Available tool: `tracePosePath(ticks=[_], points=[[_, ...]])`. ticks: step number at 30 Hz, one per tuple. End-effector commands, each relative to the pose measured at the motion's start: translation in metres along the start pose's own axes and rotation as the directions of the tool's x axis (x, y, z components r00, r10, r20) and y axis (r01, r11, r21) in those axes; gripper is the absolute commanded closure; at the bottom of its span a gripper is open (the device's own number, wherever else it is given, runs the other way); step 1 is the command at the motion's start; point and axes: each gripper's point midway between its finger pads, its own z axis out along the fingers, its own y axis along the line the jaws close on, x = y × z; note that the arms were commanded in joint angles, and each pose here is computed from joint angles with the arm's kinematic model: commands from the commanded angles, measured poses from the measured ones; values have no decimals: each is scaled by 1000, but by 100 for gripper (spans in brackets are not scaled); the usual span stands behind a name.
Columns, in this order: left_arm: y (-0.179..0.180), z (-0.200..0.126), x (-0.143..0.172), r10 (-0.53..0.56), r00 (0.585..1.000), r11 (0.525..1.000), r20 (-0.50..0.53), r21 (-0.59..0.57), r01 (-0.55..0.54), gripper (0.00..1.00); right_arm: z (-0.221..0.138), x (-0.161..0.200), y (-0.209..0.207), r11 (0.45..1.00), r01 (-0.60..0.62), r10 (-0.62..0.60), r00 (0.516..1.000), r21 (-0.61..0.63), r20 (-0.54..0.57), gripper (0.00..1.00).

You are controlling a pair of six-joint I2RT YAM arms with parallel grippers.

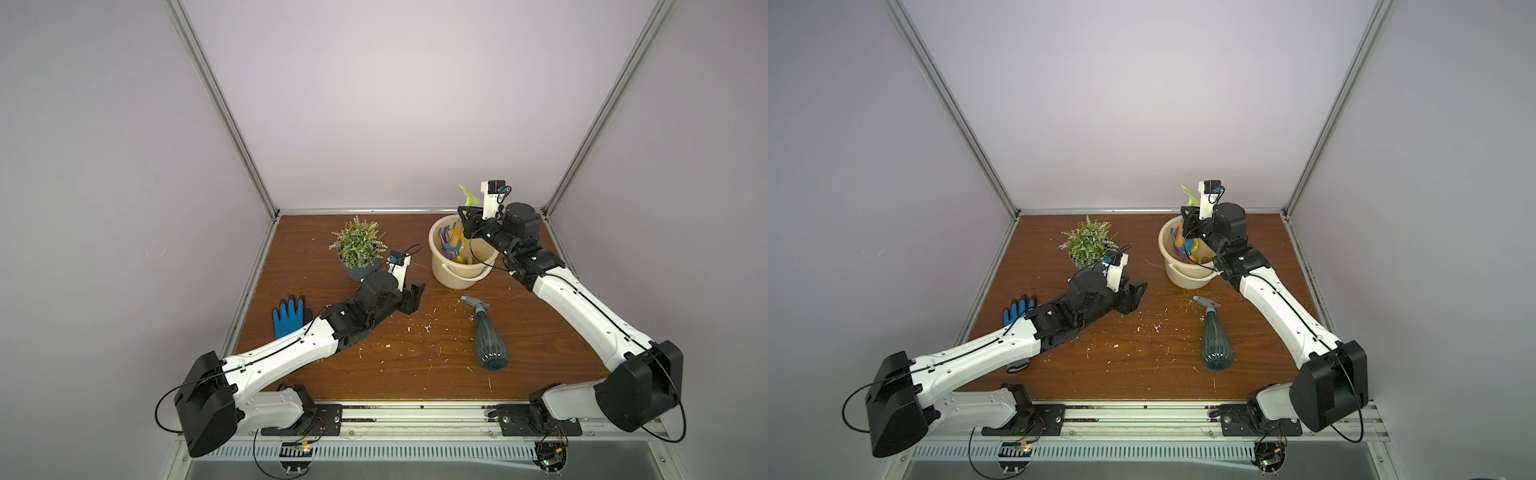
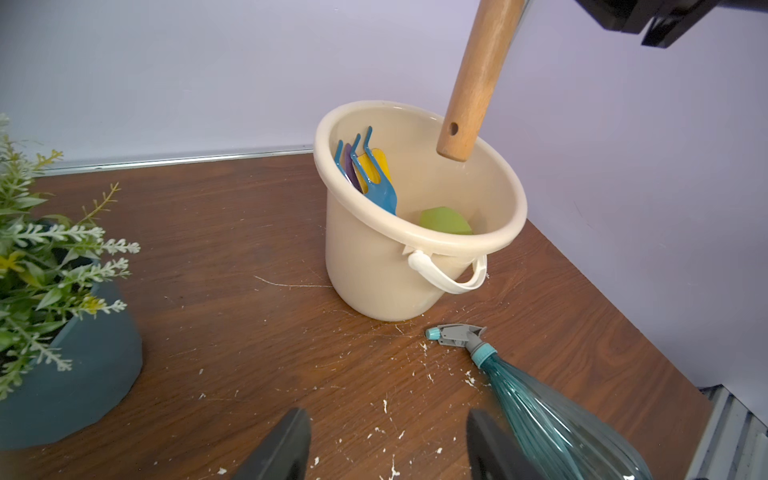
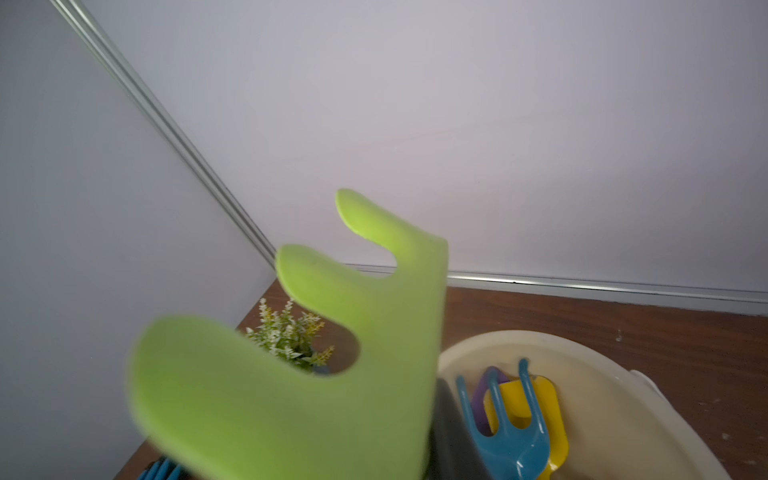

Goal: Organize the gardening tools
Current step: Place the gardening tool in the container.

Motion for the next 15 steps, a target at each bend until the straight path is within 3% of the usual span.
tracePosePath(ticks=[1,15], points=[[16,-4,7,-21,1000,998,-17,-65,20,36,2,-17,-25,983,92,-101,994,159,49,96],[28,-6,20,-30,999,994,-44,-109,25,36,44,53,-72,923,225,-206,974,312,-93,96]])
